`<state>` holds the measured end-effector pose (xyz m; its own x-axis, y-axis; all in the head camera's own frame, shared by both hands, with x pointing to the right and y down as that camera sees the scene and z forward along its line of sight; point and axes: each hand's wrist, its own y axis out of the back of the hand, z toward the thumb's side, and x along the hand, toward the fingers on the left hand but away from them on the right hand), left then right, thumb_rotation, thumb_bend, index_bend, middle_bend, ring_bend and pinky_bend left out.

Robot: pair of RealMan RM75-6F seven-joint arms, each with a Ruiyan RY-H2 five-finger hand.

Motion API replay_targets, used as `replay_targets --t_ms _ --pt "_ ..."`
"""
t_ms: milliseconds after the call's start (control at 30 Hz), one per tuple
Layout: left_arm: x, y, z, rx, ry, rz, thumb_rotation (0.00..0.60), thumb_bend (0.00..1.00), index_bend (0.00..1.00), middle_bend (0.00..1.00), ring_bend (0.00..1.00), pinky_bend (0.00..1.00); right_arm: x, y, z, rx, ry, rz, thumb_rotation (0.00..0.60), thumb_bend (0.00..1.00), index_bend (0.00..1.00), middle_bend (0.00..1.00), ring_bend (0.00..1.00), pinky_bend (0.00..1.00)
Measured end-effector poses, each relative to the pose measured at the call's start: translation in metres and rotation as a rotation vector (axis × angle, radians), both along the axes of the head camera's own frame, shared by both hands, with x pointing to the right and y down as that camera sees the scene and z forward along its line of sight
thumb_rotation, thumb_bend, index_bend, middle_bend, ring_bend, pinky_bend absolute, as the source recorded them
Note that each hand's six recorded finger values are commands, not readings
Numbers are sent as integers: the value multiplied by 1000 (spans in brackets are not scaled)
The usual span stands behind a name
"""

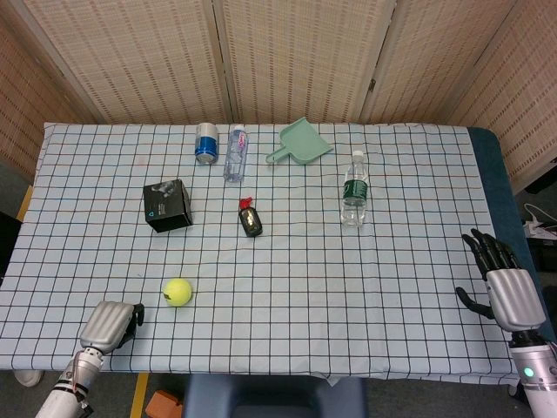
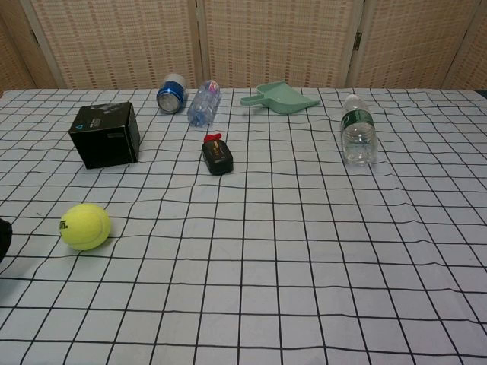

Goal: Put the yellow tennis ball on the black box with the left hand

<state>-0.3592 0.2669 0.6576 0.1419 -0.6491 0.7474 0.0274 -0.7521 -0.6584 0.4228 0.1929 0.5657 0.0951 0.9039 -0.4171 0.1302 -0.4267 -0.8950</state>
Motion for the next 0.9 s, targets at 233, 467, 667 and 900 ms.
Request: replay_targets --t_ms 233,467,667,900 --pt "10 -7 8 -11 1 -48 600 841 585 672 641 879 0 -1 0 2 -2 2 600 205 49 0 0 96" --pt "24 -7 7 -36 13 -80 600 841 586 672 641 880 -1 0 -1 3 -11 1 600 205 52 0 0 96" --pt "32 -1 4 -54 29 -126 600 840 585 669 641 883 -1 0 -4 11 -22 3 600 205 55 0 0 96" --pt "44 -1 6 -49 76 -178 600 839 570 635 625 883 -3 1 -6 6 -31 -3 600 205 55 0 0 96"
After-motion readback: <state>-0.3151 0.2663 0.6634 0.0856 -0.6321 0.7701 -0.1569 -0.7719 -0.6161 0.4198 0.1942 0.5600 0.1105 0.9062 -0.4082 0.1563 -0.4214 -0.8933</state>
